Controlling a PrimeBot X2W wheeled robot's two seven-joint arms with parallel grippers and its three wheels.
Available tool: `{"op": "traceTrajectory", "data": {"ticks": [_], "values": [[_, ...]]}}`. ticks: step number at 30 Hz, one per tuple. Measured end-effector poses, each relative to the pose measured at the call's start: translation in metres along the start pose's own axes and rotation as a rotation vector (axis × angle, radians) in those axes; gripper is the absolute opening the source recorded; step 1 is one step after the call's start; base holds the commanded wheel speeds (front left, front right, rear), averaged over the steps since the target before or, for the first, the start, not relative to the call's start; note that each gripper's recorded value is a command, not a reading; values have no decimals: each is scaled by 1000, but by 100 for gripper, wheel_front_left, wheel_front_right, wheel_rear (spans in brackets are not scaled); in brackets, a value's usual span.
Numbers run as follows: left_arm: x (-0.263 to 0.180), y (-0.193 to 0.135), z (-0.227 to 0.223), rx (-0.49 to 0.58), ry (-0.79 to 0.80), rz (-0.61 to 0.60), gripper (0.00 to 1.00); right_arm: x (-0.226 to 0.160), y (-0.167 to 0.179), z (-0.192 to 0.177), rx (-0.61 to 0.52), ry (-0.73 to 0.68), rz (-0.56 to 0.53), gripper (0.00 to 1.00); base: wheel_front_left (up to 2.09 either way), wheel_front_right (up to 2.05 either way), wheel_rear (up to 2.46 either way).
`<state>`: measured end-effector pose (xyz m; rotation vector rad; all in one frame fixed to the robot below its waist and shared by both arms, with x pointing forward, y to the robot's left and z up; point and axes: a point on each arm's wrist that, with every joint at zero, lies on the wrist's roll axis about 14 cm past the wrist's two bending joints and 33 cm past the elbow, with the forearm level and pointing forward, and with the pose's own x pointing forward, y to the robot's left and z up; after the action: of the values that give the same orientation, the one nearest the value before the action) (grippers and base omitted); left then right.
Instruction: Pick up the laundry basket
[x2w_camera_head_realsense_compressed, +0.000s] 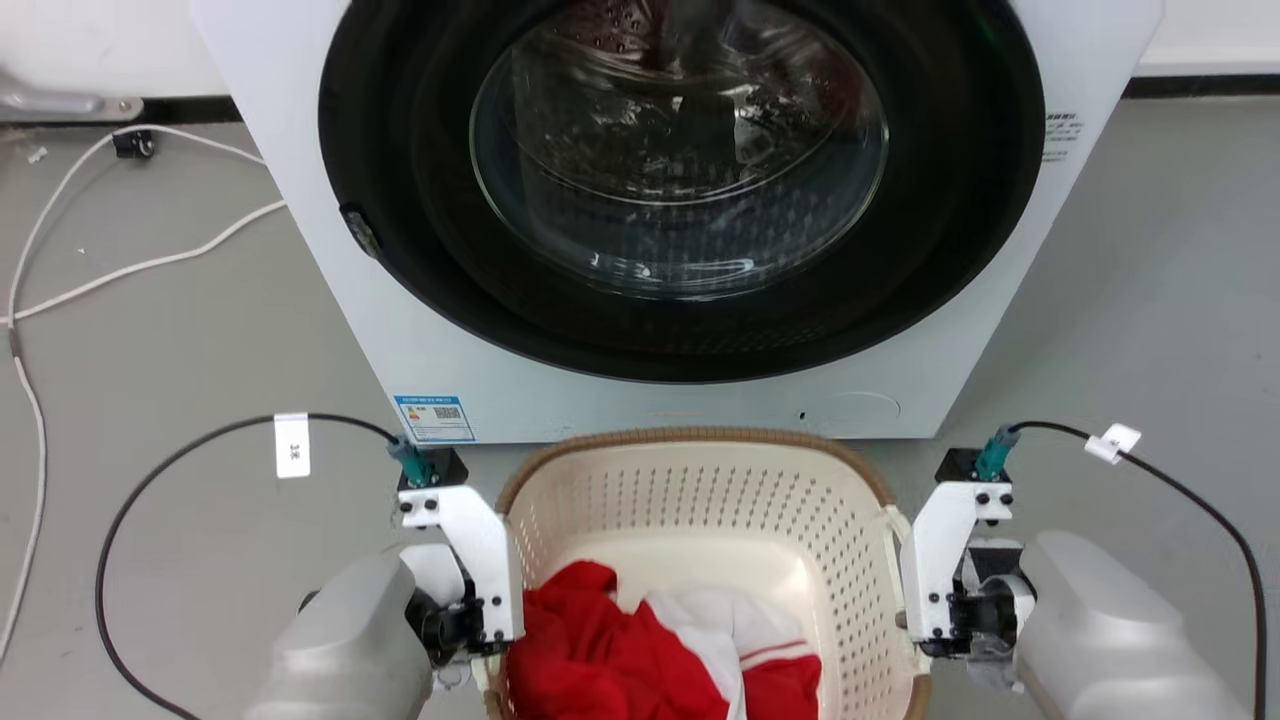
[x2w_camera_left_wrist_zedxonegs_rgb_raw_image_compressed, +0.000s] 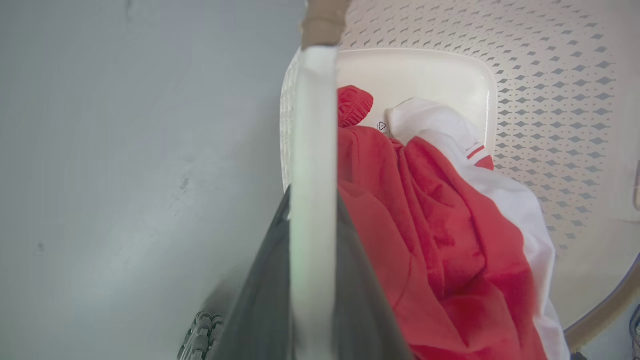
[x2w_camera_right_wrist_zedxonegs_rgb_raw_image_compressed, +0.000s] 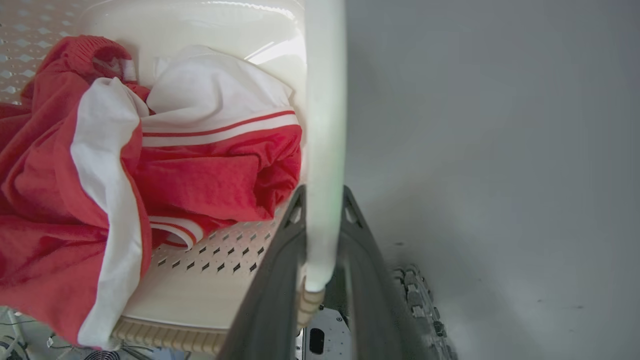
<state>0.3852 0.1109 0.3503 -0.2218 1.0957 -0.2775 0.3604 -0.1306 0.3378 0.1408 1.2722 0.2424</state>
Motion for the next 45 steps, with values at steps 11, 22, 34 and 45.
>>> {"op": "traceTrajectory", "data": {"ticks": [11, 22, 34, 45], "values": [[-5, 0, -27, -14, 50, -2, 0, -2, 4, -20, 13, 35, 7, 0, 0, 0, 0], [-4, -3, -34, -11, 67, -8, 0, -2, 3, -23, 20, 32, 4, 0, 0, 0, 0], [-3, -2, -37, -16, 76, -8, 0, -1, 3, -21, 22, 21, 5, 0, 0, 0, 0], [-2, 1, -35, -27, 68, -4, 0, 0, 4, -19, 25, 16, 10, 0, 0, 0, 0]]}}
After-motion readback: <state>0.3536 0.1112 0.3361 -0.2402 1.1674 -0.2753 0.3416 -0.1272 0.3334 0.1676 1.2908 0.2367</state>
